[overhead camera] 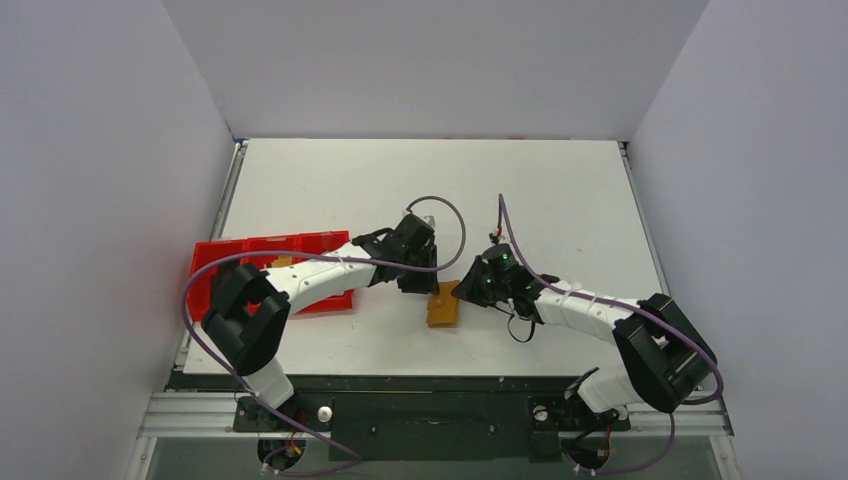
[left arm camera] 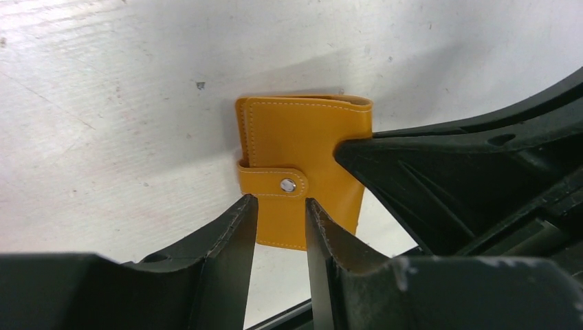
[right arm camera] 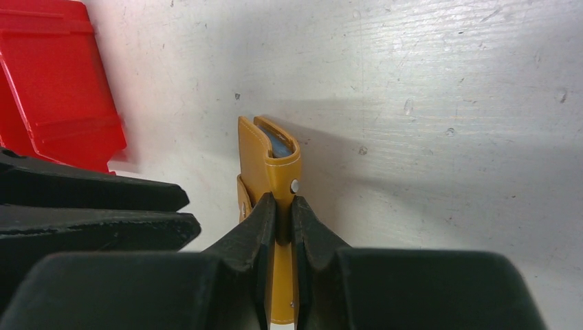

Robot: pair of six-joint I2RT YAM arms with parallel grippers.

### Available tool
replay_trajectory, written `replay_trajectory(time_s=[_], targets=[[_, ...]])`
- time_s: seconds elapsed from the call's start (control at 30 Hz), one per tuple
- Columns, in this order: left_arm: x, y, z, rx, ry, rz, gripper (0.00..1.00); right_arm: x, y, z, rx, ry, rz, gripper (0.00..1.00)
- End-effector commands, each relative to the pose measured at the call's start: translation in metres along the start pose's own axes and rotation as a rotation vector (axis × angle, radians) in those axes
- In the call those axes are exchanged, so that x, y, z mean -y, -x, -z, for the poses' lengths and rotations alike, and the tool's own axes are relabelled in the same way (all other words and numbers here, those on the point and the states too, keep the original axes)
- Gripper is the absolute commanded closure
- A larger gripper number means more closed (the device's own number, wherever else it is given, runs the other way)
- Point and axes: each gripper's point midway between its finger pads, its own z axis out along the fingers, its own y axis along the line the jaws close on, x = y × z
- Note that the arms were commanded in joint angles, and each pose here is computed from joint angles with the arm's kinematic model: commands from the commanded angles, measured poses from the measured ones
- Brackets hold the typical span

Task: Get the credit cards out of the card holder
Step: Open the card holder at the center of the board.

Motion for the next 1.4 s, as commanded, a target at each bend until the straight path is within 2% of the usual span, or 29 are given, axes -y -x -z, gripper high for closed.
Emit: replay_trajectory(time_s=[0.0,0.2,0.53,0.87,1.03,1.27,1.37], targets=[[0.02,0.003,-0.003,0.01,-0.069,0.0,0.7,-0.029,0.022,0.006,0.082,0.065,-0.004,1.0],[0.017,-0.001,-0.007,-0.013,-0.06,-0.014,0.68,-0.035,0.022,0.006,0.081,0.096,-0.001,1.0],[0.01,-0.01,-0.02,-0.05,-0.037,-0.051,0.67,-0.057,0.015,0.009,0.049,0.225,0.034,1.0],[0.007,-0.016,-0.026,-0.059,-0.023,-0.062,0.67,-0.066,0.01,0.011,0.029,0.269,0.048,1.0],[0.0,-0.018,-0.03,-0.061,0.009,-0.06,0.77,-0.068,0.008,0.009,0.02,0.273,0.052,1.0],[-0.008,-0.014,-0.026,-0.04,0.06,-0.046,0.96,-0.059,0.007,0.008,0.024,0.23,0.07,1.0],[-0.007,-0.013,-0.02,-0.034,0.057,-0.043,1.0,-0.048,0.005,0.006,0.019,0.186,0.082,1.0]])
